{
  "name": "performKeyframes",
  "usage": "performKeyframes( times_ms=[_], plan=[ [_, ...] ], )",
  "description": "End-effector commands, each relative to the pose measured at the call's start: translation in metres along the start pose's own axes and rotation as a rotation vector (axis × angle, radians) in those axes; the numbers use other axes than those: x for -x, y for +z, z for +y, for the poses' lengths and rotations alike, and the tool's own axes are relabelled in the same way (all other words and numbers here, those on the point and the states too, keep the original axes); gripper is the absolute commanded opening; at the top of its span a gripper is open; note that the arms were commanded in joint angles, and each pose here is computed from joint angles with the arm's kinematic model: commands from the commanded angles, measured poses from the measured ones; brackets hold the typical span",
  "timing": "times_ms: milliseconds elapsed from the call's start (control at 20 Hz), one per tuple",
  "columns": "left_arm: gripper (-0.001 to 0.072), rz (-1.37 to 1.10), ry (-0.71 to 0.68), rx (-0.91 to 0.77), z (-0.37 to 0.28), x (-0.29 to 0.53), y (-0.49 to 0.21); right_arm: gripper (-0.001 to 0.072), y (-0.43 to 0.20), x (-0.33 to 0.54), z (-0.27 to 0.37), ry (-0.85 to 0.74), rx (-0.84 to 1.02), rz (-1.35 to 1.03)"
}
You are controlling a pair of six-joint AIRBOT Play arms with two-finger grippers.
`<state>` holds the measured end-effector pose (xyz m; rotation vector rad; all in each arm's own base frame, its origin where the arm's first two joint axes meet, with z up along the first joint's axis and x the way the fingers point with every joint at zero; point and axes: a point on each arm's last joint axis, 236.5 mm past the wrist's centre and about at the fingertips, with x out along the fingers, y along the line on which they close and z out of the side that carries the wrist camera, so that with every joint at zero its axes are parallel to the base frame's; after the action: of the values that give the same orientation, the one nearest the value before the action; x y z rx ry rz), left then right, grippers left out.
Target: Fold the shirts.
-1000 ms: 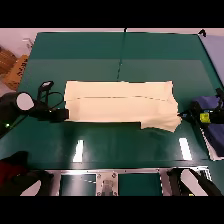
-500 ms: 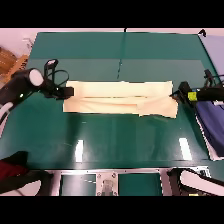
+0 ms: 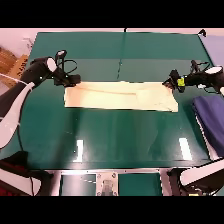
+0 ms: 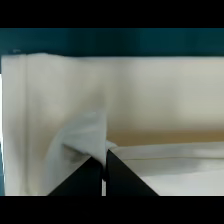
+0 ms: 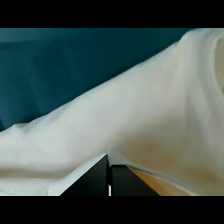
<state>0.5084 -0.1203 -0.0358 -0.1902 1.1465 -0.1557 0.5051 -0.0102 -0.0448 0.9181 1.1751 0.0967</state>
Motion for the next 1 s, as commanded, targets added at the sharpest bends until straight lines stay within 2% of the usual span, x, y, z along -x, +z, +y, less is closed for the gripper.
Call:
performKeyframes(
  times_ms=[0, 50, 100, 150, 200, 250, 300, 400, 450, 700, 750, 800, 850, 950],
  plan=[
    [0.0023, -0.05, 0.006, 0.017, 0.004, -0.018, 0.019, 0.0019, 0.015, -0.027, -0.011, 0.002, -0.016, 0.011],
    [0.0025, -0.062, 0.005, 0.015, 0.004, -0.021, 0.021, 0.0019, 0.02, -0.029, -0.012, 0.0, -0.004, -0.003],
    [0.0196, -0.074, 0.004, 0.015, 0.004, -0.022, 0.024, 0.0024, 0.024, -0.028, -0.011, 0.0, 0.026, -0.016],
    [0.0499, -0.092, 0.002, 0.015, 0.003, -0.021, 0.029, 0.01, 0.029, -0.023, -0.01, 0.004, 0.042, -0.025],
    [0.0686, -0.108, 0.0, 0.013, 0.003, -0.019, 0.033, 0.0264, 0.033, -0.013, -0.008, 0.013, 0.049, -0.021],
    [0.0707, -0.111, 0.01, 0.001, 0.004, -0.016, 0.036, 0.0399, 0.036, -0.001, -0.006, 0.024, 0.082, -0.01],
    [0.0707, -0.12, 0.026, -0.017, 0.006, -0.011, 0.041, 0.0483, 0.04, 0.015, -0.005, 0.035, 0.12, 0.001],
    [0.0707, -0.121, 0.072, -0.059, 0.013, 0.0, 0.049, 0.0524, 0.047, 0.047, -0.014, 0.045, 0.157, 0.014],
    [0.0707, -0.117, 0.092, -0.075, 0.016, 0.006, 0.051, 0.0585, 0.05, 0.06, -0.025, 0.04, 0.148, 0.016],
    [0.0704, -0.034, 0.085, -0.061, 0.012, 0.016, 0.038, 0.0597, 0.047, 0.074, -0.094, 0.012, 0.073, 0.072],
    [0.0553, 0.003, 0.08, -0.054, 0.011, 0.015, 0.03, 0.0597, 0.043, 0.067, -0.101, 0.015, 0.065, 0.096],
    [0.0229, 0.035, 0.083, -0.052, 0.012, 0.016, 0.022, 0.0597, 0.039, 0.058, -0.106, 0.02, 0.063, 0.12],
    [0.0032, 0.064, 0.084, -0.049, 0.012, 0.016, 0.015, 0.0597, 0.035, 0.048, -0.108, 0.028, 0.065, 0.144],
    [0.0023, 0.112, 0.071, -0.038, 0.009, 0.017, 0.004, 0.0596, 0.025, 0.026, -0.106, 0.045, 0.089, 0.191]
  ],
)
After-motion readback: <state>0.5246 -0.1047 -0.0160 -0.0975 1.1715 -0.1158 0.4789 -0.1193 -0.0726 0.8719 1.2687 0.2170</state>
